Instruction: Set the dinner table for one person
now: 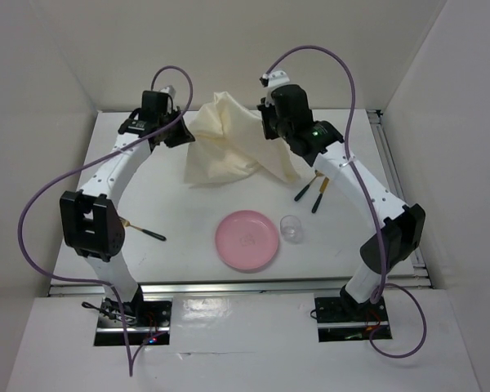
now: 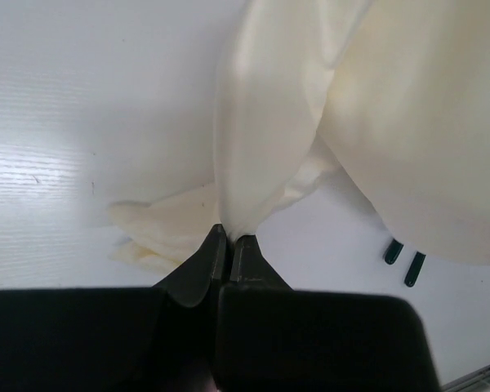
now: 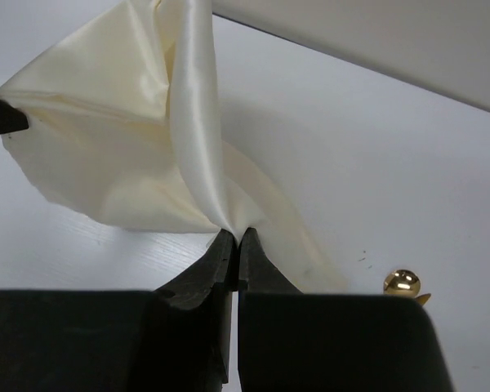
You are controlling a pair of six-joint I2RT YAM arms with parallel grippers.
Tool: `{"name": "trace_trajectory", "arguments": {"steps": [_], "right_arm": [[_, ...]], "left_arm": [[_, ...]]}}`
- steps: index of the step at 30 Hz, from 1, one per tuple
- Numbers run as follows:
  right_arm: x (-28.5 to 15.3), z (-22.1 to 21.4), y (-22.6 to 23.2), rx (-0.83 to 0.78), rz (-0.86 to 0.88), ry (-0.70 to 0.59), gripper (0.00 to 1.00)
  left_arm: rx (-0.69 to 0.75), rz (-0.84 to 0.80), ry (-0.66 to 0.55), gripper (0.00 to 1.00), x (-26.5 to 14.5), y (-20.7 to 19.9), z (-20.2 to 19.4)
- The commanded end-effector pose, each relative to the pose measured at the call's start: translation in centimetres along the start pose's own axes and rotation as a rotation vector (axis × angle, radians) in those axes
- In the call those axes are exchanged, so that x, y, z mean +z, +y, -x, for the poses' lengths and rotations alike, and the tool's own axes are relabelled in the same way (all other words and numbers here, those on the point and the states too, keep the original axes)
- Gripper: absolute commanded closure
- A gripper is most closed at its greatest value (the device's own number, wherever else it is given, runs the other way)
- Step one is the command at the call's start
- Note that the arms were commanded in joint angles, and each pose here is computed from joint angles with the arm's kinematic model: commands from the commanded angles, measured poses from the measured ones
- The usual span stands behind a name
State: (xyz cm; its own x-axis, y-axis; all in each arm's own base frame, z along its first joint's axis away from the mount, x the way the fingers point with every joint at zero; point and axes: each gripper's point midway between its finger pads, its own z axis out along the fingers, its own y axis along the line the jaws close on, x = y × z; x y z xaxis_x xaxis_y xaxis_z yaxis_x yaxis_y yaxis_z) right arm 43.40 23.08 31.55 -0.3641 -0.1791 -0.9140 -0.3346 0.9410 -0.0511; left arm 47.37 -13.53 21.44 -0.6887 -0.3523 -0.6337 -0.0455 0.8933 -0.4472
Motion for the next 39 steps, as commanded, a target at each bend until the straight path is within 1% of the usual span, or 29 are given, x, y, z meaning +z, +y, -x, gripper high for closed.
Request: {"name": "trace_trajectory", "arguments": {"steps": [1,6,8,9,12,13,14,15,16,17,19,20,22,23,24,25,26,27,28,29,30,31,32,33,34,35,37,38,39], "right_arm": [[-1.1,3.2,-0.4,0.008,0.012,-0.074,1.0],[-3.2,6.0,-1.4,0.028,0.014,-0.145,1.0],[-4.0,7.3,-2.6,0.029,-0.005,-0.18,1.0],[-4.2,7.7,-2.6,0.031,-0.005,-0.19,1.0],[-4.5,8.6,-4.8,0.038,-0.048,-0.21,1.0],[-3.7,9.0,-5.9,0.038,-0.064,-0.22,1.0],[-3.4,9.3,-6.3,0.041,-0.064,-0.228,1.0],[-3.0,9.4,-6.9,0.045,-0.07,-0.228,1.0],[-1.9,9.4,-7.5,0.049,-0.083,-0.229,1.0],[-1.7,10.6,-8.6,0.059,-0.095,-0.269,1.0],[-0.9,11.6,-9.9,0.068,-0.11,-0.307,1.0],[0.1,12.7,-11.0,0.074,-0.121,-0.355,1.0],[0.9,13.9,-12.2,0.081,-0.143,-0.397,1.0],[1.5,15.0,-13.1,0.086,-0.158,-0.44,1.0],[1.9,15.1,-13.1,0.086,-0.158,-0.449,1.0],[1.7,15.5,-13.8,0.089,-0.171,-0.47,1.0],[1.7,15.4,-13.8,0.089,-0.171,-0.481,1.0],[1.1,16.2,-13.8,0.078,-0.166,-0.531,1.0],[0.8,16.1,-13.6,0.076,-0.158,-0.545,1.0],[0.0,15.0,-14.0,0.065,-0.171,-0.562,1.0],[-0.4,14.3,-13.9,0.065,-0.171,-0.57,1.0],[-0.8,13.4,-13.8,0.065,-0.171,-0.57,1.0],[-1.4,10.6,-14.0,0.064,-0.171,-0.535,1.0],[-1.7,9.7,-13.6,0.081,-0.154,-0.54,1.0],[-1.9,8.1,-13.4,0.081,-0.153,-0.519,1.0],[-2.4,4.7,-12.9,0.097,-0.137,-0.47,1.0],[-2.4,0.9,-12.3,0.159,-0.123,-0.401,0.99],[-2.5,-0.9,-12.0,0.19,-0.117,-0.363,0.93],[-2.5,-3.9,-11.6,0.22,-0.114,-0.3,0.83]], "left_arm": [[0.041,-0.041,-0.062,1.0,-2.4,-0.8,2.8],[0.044,-0.04,-0.161,1.0,-6.3,-0.1,5.9],[0.047,-0.052,-0.206,1.0,-7.9,-0.6,7.2],[0.036,-0.04,-0.23,1.0,-8.9,0.2,8.1],[0.043,-0.044,-0.292,1.0,-10.5,0.1,10.4],[0.036,-0.034,-0.295,1.0,-10.5,0.5,10.9],[0.044,-0.057,-0.315,1.0,-11.0,-0.3,11.8],[0.041,-0.054,-0.326,1.0,-11.0,0.0,12.4],[0.04,-0.059,-0.312,1.0,-10.0,0.0,12.6],[0.047,-0.07,-0.338,1.0,-10.3,-0.6,13.7],[0.041,-0.093,-0.351,1.0,-9.7,-0.8,15.0],[0.034,-0.107,-0.356,1.0,-8.8,-1.2,15.9],[0.038,-0.137,-0.385,1.0,-8.2,-1.9,17.4],[0.038,-0.161,-0.397,1.0,-7.5,-2.4,18.3],[0.037,-0.192,-0.404,1.0,-7.3,-2.6,18.9],[0.025,-0.215,-0.413,1.0,-7.3,-2.6,19.5],[0.044,-0.253,-0.441,1.0,-7.3,-3.3,20.3],[0.043,-0.284,-0.453,1.0,-7.7,-3.5,20.8],[0.037,-0.294,-0.463,1.0,-7.9,-3.2,21.0],[0.029,-0.29,-0.445,1.0,-7.1,-2.3,20.3],[0.046,-0.323,-0.455,1.0,-7.2,-2.8,20.2],[0.042,-0.31,-0.481,1.0,-8.4,-1.8,20.6],[0.038,-0.31,-0.47,1.0,-8.3,-1.2,20.0],[-0.004,-0.28,-0.421,1.0,-6.5,0.8,18.0],[-0.029,-0.277,-0.408,1.0,-7.3,1.4,17.2],[-0.075,-0.234,-0.349,0.87,-5.5,4.5,14.8],[-0.149,-0.199,-0.29,0.34,-4.6,7.1,12.3],[-0.181,-0.169,-0.251,0.14,-3.8,8.7,10.8],[-0.226,-0.148,-0.21,0.0,-3.0,10.5,9.1]]}}
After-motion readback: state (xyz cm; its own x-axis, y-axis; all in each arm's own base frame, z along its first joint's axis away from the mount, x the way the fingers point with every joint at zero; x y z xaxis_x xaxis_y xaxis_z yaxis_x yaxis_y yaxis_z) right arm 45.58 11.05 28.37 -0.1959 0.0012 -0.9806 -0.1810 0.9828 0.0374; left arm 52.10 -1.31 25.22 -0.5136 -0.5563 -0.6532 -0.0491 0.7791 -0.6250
